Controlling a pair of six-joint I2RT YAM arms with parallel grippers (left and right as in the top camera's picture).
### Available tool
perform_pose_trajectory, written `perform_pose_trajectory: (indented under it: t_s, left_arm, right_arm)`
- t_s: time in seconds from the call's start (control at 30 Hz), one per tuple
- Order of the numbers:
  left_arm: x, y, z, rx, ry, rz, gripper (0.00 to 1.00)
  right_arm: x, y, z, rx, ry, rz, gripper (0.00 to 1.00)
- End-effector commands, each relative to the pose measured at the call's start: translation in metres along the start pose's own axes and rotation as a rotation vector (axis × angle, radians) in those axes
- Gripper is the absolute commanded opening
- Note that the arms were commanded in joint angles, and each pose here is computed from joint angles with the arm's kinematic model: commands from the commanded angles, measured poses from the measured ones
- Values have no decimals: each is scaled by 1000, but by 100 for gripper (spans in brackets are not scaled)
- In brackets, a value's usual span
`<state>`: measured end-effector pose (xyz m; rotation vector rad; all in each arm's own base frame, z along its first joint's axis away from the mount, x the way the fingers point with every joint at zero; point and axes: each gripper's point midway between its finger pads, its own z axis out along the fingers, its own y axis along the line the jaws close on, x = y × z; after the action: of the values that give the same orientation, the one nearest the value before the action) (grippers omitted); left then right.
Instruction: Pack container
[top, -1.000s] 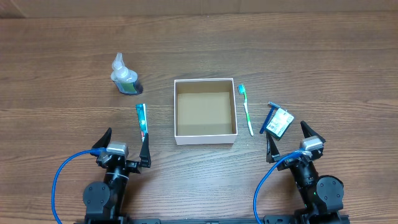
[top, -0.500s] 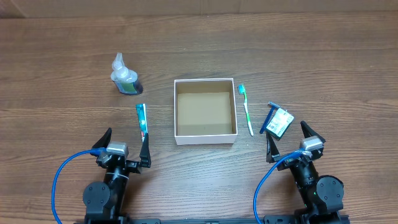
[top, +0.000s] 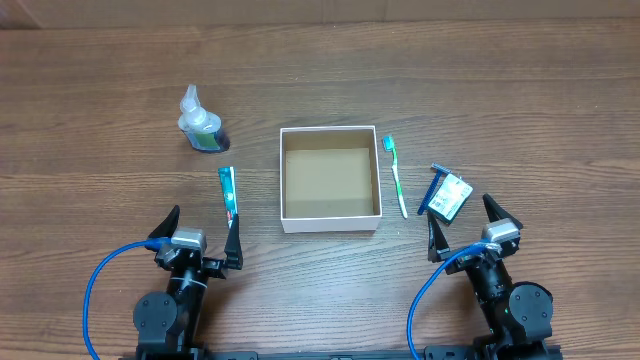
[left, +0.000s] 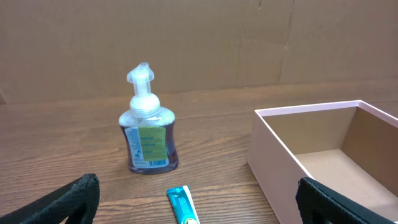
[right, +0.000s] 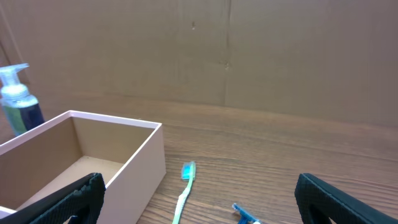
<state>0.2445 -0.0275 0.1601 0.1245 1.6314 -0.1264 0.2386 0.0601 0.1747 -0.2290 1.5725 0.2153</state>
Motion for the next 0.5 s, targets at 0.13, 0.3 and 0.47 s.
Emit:
perform_pose_trajectory:
  t_s: [0.13,0.3,0.47]
  left_arm:
    - [0,1,0,-3,-4,19,100]
    - [0,1,0,-3,-4,19,100]
    - [0,1,0,-3,-4,19,100]
  right_arm:
    - [-8,16,-1,-97,-40,73,100]
    - [-21,11,-2,-73,-49,253,100]
    - [-35,6,-1,-29,64,270,100]
